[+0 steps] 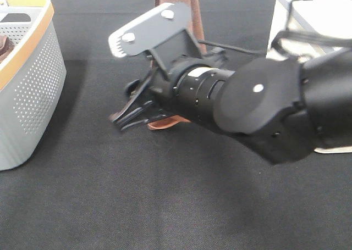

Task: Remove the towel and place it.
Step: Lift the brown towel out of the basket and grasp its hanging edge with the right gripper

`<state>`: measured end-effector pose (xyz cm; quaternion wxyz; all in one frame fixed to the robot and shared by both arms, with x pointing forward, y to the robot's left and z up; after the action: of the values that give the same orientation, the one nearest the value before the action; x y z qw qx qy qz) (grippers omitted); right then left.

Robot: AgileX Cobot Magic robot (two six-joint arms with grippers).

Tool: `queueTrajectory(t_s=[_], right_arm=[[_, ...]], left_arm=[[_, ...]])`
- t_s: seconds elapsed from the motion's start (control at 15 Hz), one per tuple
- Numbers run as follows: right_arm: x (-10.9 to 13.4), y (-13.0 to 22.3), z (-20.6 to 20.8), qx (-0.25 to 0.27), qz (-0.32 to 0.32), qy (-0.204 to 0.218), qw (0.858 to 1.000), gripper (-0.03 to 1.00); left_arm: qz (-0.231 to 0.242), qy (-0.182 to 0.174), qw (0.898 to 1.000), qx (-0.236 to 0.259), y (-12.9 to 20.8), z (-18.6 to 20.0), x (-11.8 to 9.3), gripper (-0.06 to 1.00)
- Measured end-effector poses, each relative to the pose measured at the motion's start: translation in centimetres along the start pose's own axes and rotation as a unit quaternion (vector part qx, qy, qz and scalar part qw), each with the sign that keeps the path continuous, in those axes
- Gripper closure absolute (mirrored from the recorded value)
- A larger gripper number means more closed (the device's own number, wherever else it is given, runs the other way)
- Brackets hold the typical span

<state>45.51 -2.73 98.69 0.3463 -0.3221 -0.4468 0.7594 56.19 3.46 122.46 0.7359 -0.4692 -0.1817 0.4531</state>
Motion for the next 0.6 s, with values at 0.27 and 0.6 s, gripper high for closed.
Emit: queueTrajectory(t_s=[0.27, 0.6], right_arm=[[1.6, -0.7, -0.2, -0.052, 0.055, -0.069, 0.995, 0.38], [3.3, 0.5, -1.4, -0.069, 0.056, -0.114, 0.989, 0.38]], left_arm=[[0.000, 0.000, 1.000, 0.000, 0.0, 0.0, 0.0, 0.94], [0.000, 0.000, 1.000, 0.000, 0.0, 0.0, 0.0, 0.94]])
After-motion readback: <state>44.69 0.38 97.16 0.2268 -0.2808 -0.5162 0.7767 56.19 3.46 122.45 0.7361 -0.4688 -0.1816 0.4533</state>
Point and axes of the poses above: a point on each arm's last joint axis where the gripper is mounted, z pointing back along that axis away from the gripper, x along the wrist's bending axis when the last joint is at zero, y = z × x, the point moved 1 cm from there along -z, pointing out along that axis toward the gripper, and after that the axes turned 5 degrees about -z, right-handed, at the moved point
